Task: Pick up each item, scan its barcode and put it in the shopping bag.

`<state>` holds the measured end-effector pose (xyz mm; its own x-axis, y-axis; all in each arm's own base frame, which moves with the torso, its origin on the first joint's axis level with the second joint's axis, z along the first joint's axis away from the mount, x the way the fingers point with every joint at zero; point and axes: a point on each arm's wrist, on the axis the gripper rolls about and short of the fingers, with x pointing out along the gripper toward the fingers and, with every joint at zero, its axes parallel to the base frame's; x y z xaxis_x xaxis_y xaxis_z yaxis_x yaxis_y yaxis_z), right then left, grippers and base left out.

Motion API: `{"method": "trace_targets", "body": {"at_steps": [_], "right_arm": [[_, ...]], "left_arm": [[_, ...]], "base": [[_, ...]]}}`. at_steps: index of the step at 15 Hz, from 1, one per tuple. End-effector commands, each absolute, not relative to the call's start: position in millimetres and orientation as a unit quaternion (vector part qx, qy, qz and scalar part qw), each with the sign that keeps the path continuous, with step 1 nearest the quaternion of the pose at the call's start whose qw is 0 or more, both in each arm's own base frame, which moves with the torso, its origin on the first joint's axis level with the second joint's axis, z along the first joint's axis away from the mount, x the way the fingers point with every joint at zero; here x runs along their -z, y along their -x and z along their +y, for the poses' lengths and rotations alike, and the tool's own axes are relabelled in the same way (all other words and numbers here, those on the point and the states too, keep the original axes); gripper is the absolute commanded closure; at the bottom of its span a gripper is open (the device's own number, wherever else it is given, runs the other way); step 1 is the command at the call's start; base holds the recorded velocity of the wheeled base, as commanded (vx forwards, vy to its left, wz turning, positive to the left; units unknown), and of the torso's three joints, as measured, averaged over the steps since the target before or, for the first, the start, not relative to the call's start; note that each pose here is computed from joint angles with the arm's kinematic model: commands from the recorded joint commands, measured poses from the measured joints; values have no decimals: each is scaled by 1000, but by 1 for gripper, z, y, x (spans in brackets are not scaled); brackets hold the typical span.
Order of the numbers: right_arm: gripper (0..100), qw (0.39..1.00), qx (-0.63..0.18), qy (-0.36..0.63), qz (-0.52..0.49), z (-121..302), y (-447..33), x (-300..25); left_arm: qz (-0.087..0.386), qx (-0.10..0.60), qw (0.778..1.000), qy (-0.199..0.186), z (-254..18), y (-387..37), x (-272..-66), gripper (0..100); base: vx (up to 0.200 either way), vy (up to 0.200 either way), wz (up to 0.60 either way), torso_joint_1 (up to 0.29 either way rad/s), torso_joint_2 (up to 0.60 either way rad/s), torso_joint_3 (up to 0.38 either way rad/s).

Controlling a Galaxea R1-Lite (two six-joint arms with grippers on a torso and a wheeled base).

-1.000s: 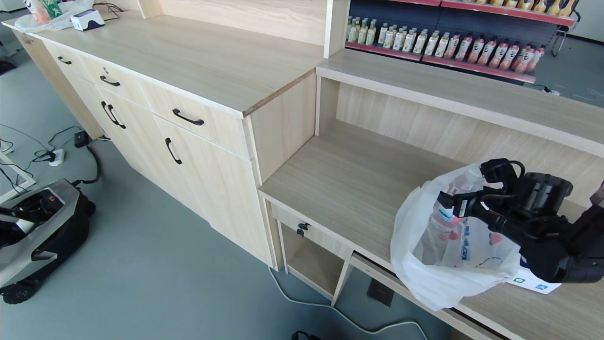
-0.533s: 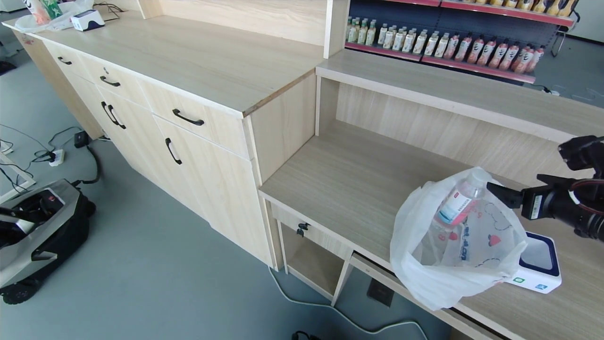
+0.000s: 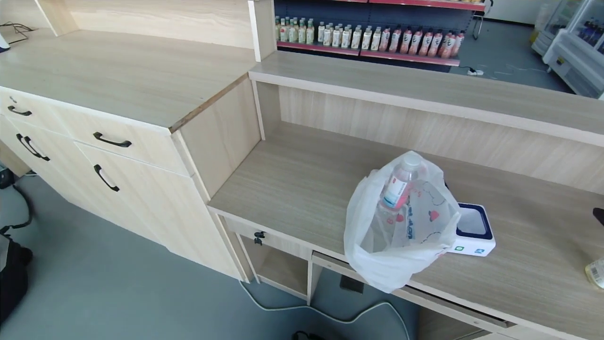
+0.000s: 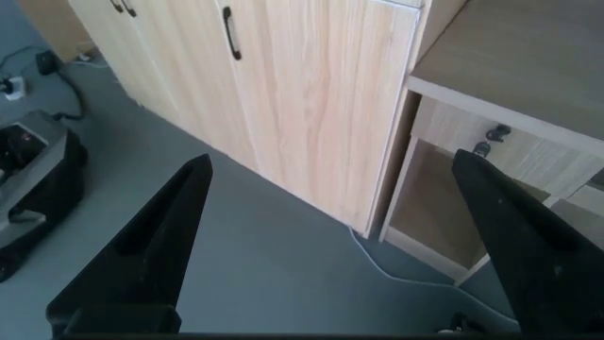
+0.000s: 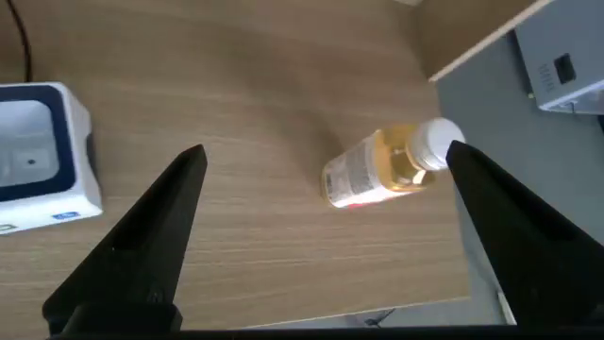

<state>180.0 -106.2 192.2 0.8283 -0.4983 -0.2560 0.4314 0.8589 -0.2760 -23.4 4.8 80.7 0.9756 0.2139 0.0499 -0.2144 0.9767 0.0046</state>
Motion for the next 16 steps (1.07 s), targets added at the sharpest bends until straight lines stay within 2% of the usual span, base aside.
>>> {"method": "trace_targets", "body": {"at_steps": [1,4,8,16], "right_arm": [[0,921,322,95,198,-134,-181,-183],[0,899,370,83,217,-175,-196,-151],[0,913,331,72,229,-187,-214,-108],[0,921,319,72,210,-192,-218,-79]], "left_arm": [[-25,-108,994,-5,5,23,-81,0],[-25,-108,994,-5,5,23,-81,0],[-25,-108,994,-5,5,23,-81,0],[-25,-108,994,-5,5,23,-81,0]], "base": [[0,0,-600,-2,7,2],[0,0,0,0,0,0],[0,0,0,0,0,0],[0,0,0,0,0,0]]}}
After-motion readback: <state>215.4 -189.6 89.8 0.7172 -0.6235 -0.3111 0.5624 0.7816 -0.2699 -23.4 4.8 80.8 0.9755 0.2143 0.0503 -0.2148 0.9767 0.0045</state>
